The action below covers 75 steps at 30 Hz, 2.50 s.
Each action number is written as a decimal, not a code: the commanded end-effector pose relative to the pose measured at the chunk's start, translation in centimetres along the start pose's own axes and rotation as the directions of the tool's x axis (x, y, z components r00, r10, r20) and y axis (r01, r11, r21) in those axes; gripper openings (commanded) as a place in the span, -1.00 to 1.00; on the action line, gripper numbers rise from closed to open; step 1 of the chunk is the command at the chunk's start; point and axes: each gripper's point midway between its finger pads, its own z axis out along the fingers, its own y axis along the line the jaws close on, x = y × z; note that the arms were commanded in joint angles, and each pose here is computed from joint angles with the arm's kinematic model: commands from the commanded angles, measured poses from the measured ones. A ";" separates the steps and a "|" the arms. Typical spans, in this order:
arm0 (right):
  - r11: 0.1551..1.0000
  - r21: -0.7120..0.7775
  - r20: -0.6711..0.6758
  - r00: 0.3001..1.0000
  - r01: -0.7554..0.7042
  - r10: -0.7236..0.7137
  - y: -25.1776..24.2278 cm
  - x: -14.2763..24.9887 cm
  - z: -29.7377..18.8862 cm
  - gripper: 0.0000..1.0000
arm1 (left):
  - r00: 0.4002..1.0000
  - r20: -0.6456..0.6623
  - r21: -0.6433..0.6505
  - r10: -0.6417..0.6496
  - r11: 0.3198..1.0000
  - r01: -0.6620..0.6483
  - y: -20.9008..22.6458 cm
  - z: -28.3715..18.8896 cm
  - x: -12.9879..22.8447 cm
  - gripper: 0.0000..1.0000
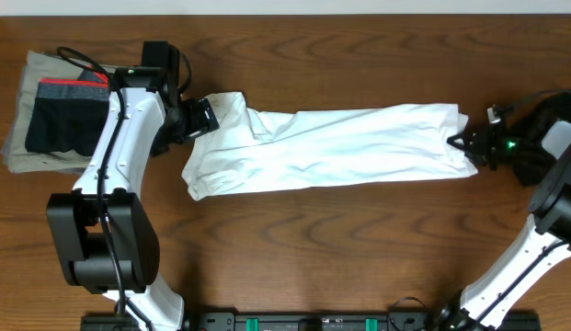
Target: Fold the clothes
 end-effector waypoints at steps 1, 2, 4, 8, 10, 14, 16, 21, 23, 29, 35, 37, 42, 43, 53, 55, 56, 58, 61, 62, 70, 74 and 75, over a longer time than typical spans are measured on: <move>0.909 0.409 -0.189 0.966 -0.087 0.177 -10.1 6.4 2.2 -0.83 | 1.000 0.014 0.004 0.002 1.000 -0.002 0.0 -0.6 -0.3 0.96; 0.901 0.424 -0.183 0.965 -0.097 0.190 -10.3 6.3 2.1 -0.89 | 1.000 0.014 0.004 0.002 1.000 -0.002 0.0 -0.6 -0.3 0.96; 0.891 0.442 -0.174 0.964 -0.105 0.200 -10.3 5.8 1.7 -0.97 | 1.000 0.014 0.004 0.002 1.000 -0.002 0.0 -0.6 -0.3 0.96; 0.868 0.481 -0.127 0.970 -0.120 0.205 -9.4 4.0 0.1 -0.97 | 1.000 0.014 0.004 0.002 1.000 -0.002 0.0 -0.6 -0.3 0.96; 0.817 0.558 -0.068 0.973 -0.146 0.221 -9.4 2.7 -1.7 -0.97 | 1.000 0.014 0.004 0.002 1.000 -0.002 0.0 -0.6 -0.3 0.96; 0.735 0.662 0.034 0.986 -0.146 0.165 -7.8 0.4 -5.6 -0.97 | 1.000 0.014 0.004 0.002 1.000 -0.002 0.0 -0.6 -0.3 0.96; 0.710 0.691 0.068 0.990 -0.136 0.124 -6.6 -0.3 -7.1 -0.98 | 1.000 0.014 0.004 0.002 1.000 -0.002 0.0 -0.6 -0.3 0.96; 0.675 0.732 0.104 0.994 -0.091 0.022 -2.7 -1.3 -9.8 -0.97 | 1.000 0.014 0.004 0.002 1.000 -0.002 0.0 -0.6 -0.3 0.96; 0.651 0.756 0.098 0.995 -0.069 -0.008 -1.7 -1.3 -10.2 -0.98 | 1.000 0.014 0.004 0.001 1.000 -0.001 0.0 -0.6 -0.3 0.96; 0.596 0.802 -0.001 0.998 0.043 -0.070 0.6 -0.6 -7.6 -0.97 | 1.000 0.014 0.004 0.002 1.000 -0.002 0.0 -0.6 -0.3 0.96; 0.594 0.787 -0.099 0.984 0.166 -0.145 3.8 0.2 -3.1 -0.97 | 1.000 0.014 0.004 0.002 1.000 -0.002 0.0 -0.6 -0.3 0.96; 0.593 0.782 -0.122 0.979 0.195 -0.161 4.7 0.7 -1.8 -0.97 | 1.000 0.014 0.004 0.002 1.000 -0.002 0.0 -0.6 -0.3 0.96; 0.585 0.767 -0.186 0.964 0.265 -0.193 6.4 2.1 1.1 -0.97 | 1.000 0.013 0.004 0.002 1.000 -0.002 0.0 -0.6 -0.2 0.96; 0.584 0.765 -0.194 0.961 0.273 -0.196 6.7 2.3 1.4 -0.97 | 1.000 0.013 0.004 0.002 1.000 -0.003 0.0 -0.6 -0.2 0.96; 0.616 0.734 -0.209 0.958 0.286 -0.197 9.3 4.6 5.2 -0.97 | 1.000 0.014 0.004 0.006 1.000 -0.006 0.0 -0.6 -0.3 0.96; 0.620 0.723 -0.226 0.953 0.303 -0.202 9.7 5.1 5.8 -0.97 | 1.000 0.014 0.004 0.006 1.000 -0.006 0.0 -0.6 -0.3 0.96; 0.619 0.720 -0.236 0.950 0.313 -0.205 9.8 5.4 6.1 -0.97 | 1.000 0.014 0.004 0.006 1.000 -0.006 0.0 -0.6 -0.3 0.96; 0.615 0.717 -0.254 0.944 0.330 -0.210 9.9 6.0 6.6 -0.97 | 1.000 0.014 0.004 0.006 1.000 -0.006 0.0 -0.6 -0.3 0.96; 0.613 0.709 -0.282 0.937 0.349 -0.207 9.7 7.1 7.3 -0.98 | 1.000 0.014 0.004 0.006 1.000 -0.006 0.0 -0.6 -0.3 0.96; 0.616 0.703 -0.290 0.934 0.355 -0.208 9.7 7.4 7.6 -0.98 | 1.000 0.014 0.004 0.006 1.000 -0.006 0.0 -0.6 -0.3 0.96; 0.636 0.667 -0.311 0.921 0.388 -0.236 10.2 8.5 9.3 -0.81 | 1.000 0.014 0.004 0.005 1.000 -0.005 0.0 -0.6 -0.3 0.96; 0.638 0.662 -0.312 0.919 0.393 -0.243 10.4 8.6 9.5 -0.48 | 1.000 0.013 0.004 0.006 1.000 -0.006 0.0 -0.6 -0.2 0.96; 0.639 0.661 -0.311 0.919 0.393 -0.244 10.5 8.5 9.5 -0.38 | 1.000 0.014 0.004 0.006 1.000 -0.006 0.0 -0.6 -0.3 0.96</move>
